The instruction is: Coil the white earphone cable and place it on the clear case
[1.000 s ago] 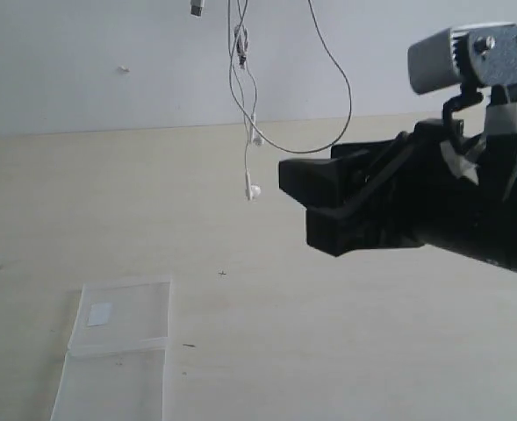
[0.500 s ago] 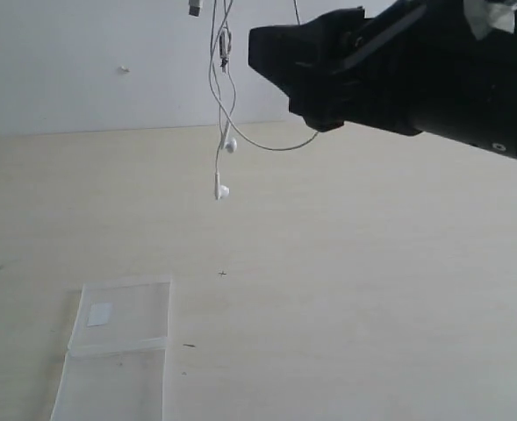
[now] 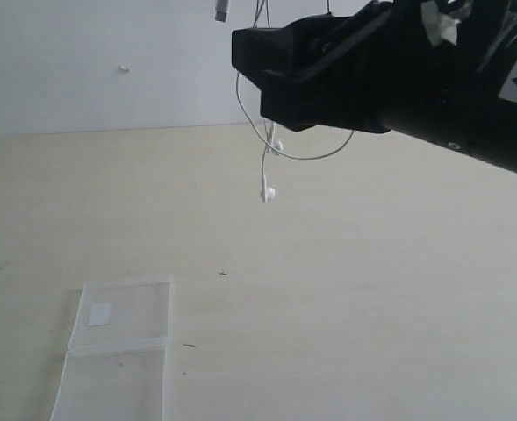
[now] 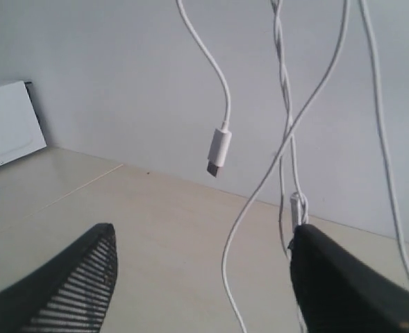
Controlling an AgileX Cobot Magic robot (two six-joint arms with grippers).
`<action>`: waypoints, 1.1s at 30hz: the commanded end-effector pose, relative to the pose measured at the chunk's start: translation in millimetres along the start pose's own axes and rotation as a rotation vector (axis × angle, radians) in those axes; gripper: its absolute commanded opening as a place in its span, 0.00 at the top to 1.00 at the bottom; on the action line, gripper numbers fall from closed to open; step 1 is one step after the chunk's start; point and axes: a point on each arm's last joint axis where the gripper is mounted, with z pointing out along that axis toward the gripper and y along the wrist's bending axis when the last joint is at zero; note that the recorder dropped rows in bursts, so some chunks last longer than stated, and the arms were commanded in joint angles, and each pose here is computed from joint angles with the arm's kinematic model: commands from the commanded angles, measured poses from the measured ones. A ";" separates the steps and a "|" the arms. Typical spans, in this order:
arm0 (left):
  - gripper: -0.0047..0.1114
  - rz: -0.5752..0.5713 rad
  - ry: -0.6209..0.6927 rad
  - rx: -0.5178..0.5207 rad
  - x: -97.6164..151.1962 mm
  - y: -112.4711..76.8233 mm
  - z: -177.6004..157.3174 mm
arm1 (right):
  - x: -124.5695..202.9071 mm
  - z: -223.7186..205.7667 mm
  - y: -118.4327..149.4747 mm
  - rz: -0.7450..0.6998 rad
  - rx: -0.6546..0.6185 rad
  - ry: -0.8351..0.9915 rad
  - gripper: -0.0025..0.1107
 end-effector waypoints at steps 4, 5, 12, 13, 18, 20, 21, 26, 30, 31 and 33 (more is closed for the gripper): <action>0.96 -0.001 -0.016 0.001 -4.6 1.1 -2.8 | -2.0 7.5 -0.7 -0.016 0.004 -0.027 0.38; 0.96 -0.001 -0.015 -0.001 -4.4 1.3 -2.8 | -2.7 6.8 -0.7 -0.013 0.005 -0.030 0.38; 0.96 -0.001 -0.008 -0.012 -3.9 2.2 -2.8 | -6.9 4.1 -0.2 -0.009 0.003 -0.050 0.38; 0.96 -0.001 -0.007 -0.014 -3.8 2.4 -2.8 | -8.2 4.2 0.0 -0.016 0.003 -0.052 0.38; 0.96 -0.001 0.008 -0.040 -2.4 4.8 -2.9 | -14.1 4.8 0.7 -0.032 0.005 -0.068 0.38; 0.96 -0.001 0.021 -0.062 -1.2 6.8 -3.0 | -15.1 4.8 0.6 -0.060 0.007 -0.074 0.38; 0.96 -0.001 0.026 -0.071 -0.7 7.6 -3.1 | -15.1 4.8 0.0 -0.064 0.014 -0.073 0.38; 0.96 -0.001 0.023 -0.066 -1.0 7.2 -3.0 | -14.8 4.8 -1.8 -0.083 0.035 -0.069 0.38; 0.96 0.002 0.028 -0.064 0.6 5.6 -1.3 | -14.7 4.8 -1.2 -0.083 0.033 -0.069 0.33; 0.96 0.002 0.028 -0.064 0.6 5.6 -1.3 | -14.7 4.8 -1.2 -0.078 0.032 -0.069 0.31; 0.96 0.004 0.031 -0.063 1.9 4.4 0.1 | -14.8 4.7 -1.6 -0.060 0.037 -0.070 0.29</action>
